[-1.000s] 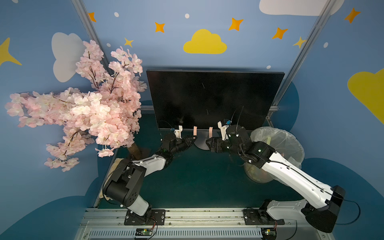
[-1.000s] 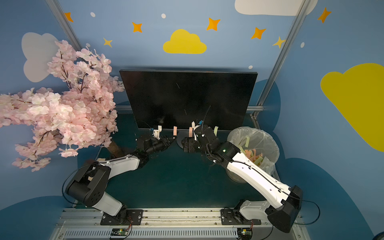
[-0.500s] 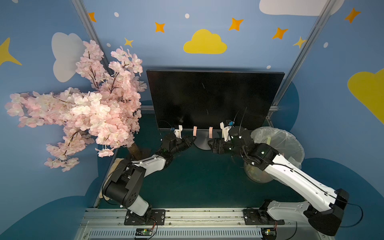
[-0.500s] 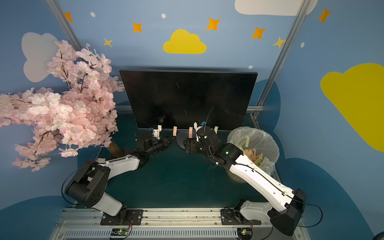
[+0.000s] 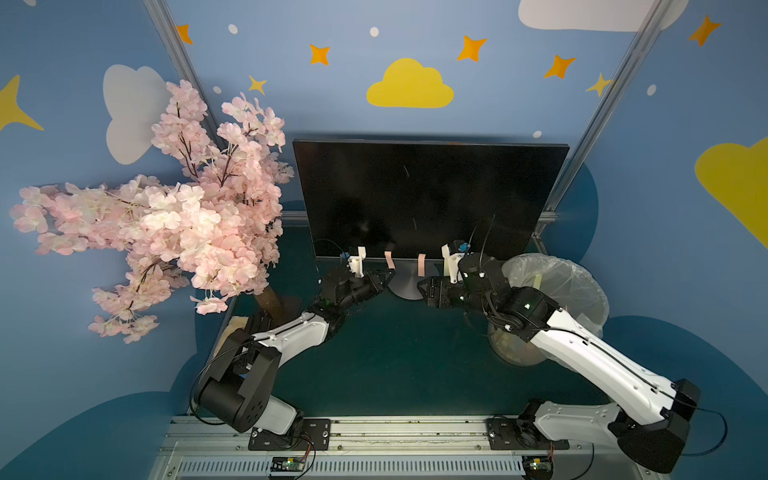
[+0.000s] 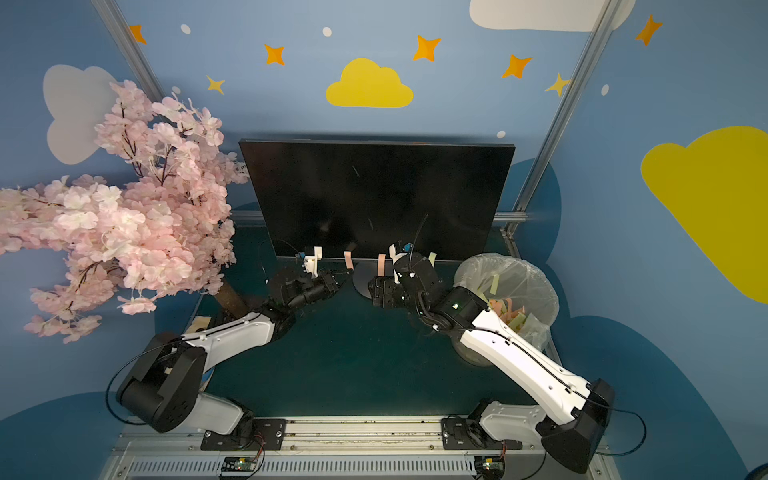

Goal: Remove the sticky note from the monitor
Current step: Tear off the sticky note from the monitor.

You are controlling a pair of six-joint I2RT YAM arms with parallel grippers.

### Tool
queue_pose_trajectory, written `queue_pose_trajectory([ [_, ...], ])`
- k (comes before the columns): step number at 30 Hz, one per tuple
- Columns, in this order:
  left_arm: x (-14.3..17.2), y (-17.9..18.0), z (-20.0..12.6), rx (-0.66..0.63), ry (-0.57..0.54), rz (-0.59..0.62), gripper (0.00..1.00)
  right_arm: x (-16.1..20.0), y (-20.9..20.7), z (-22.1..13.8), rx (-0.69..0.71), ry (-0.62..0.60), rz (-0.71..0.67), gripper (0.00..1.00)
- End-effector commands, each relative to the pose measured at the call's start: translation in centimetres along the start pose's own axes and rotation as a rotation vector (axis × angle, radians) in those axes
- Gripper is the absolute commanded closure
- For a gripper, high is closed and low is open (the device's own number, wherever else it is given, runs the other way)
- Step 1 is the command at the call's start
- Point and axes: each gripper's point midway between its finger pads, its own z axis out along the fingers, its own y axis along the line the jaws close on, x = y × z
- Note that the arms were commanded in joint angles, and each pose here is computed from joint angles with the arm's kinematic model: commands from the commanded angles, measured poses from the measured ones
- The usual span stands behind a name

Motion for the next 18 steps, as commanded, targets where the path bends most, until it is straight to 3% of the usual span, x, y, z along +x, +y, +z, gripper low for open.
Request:
queue_pose_trajectory([
  [1, 0.8, -0.9, -0.6, 0.012, 0.007, 0.002, 0.98, -0.5, -0.5, -1.3, 0.015, -0.025, -0.001, 0.22],
  [11, 1.6, -5.0, -2.2, 0.035, 0.030, 0.079, 0.98, -2.2, -2.7, -3.3, 0.053, -0.082, 0.040, 0.22],
  [18, 1.8, -8.9, -1.6, 0.072, 0.074, 0.180, 0.98, -3.6, -5.2, -5.7, 0.091, -0.142, 0.091, 0.22],
])
